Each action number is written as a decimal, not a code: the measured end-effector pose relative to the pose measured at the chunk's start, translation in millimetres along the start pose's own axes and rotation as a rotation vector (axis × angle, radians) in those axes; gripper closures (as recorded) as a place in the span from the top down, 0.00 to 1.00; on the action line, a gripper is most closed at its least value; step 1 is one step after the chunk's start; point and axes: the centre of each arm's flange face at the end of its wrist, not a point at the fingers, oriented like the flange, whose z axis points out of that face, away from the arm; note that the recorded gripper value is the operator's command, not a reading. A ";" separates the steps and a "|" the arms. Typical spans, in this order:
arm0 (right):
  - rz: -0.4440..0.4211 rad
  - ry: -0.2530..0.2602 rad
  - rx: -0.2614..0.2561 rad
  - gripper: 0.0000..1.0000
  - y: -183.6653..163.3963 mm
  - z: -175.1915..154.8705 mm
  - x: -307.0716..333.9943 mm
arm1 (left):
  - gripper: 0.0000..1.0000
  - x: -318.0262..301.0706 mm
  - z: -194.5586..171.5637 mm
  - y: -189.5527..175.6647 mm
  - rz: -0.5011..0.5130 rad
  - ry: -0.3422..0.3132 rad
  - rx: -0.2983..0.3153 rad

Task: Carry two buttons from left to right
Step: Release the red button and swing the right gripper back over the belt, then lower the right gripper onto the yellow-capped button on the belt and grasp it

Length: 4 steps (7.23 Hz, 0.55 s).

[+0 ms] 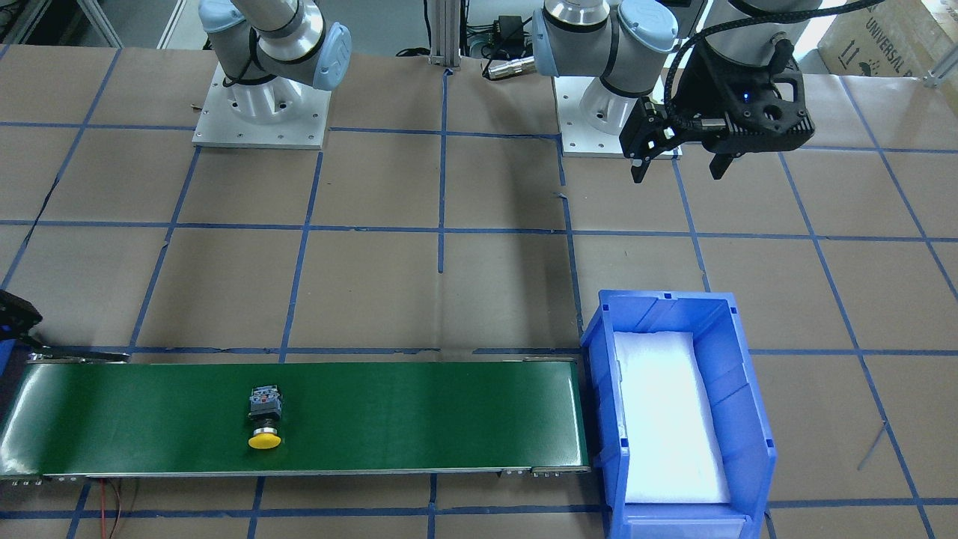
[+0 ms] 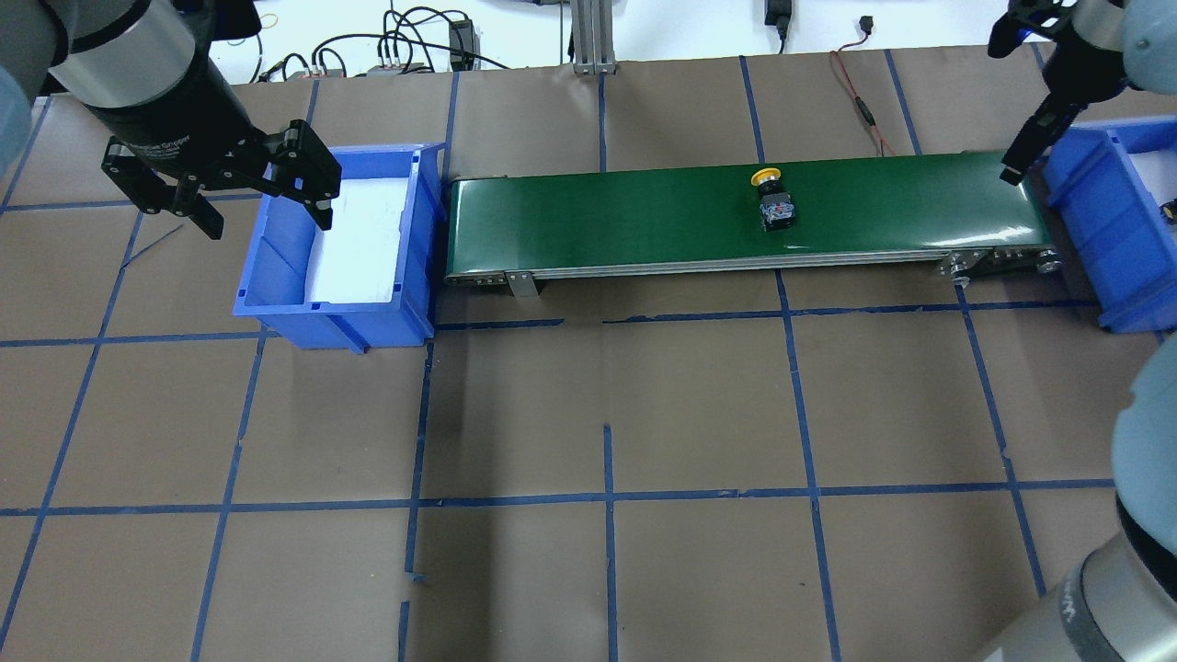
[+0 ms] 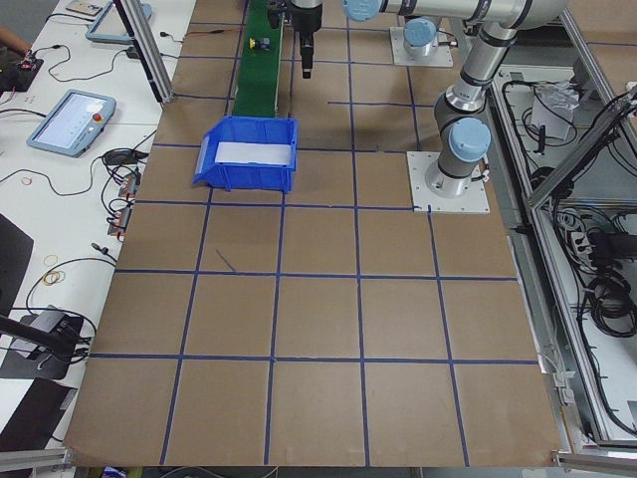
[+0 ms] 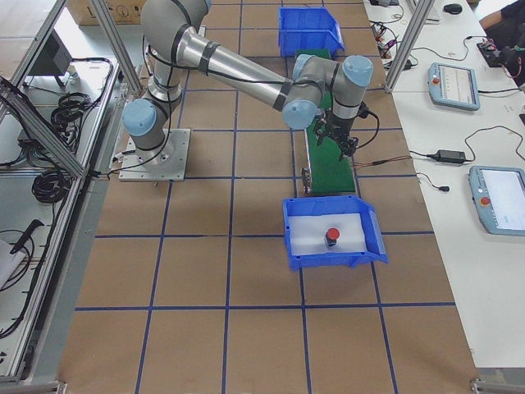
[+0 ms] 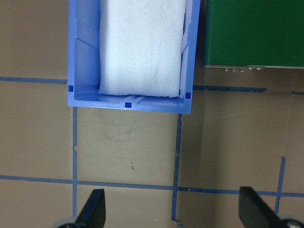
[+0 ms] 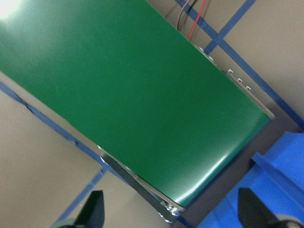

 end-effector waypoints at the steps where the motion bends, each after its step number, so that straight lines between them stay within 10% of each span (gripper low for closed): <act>1: 0.114 0.004 -0.003 1.00 -26.3 -2.2 -31.9 | 1.00 0.4 -3.1 -0.2 0.000 0.005 0.006; 4: 0.331 0.011 0.000 1.00 -72.0 -7.8 -105.9 | 1.00 1.0 -5.7 3.0 0.004 0.000 -0.026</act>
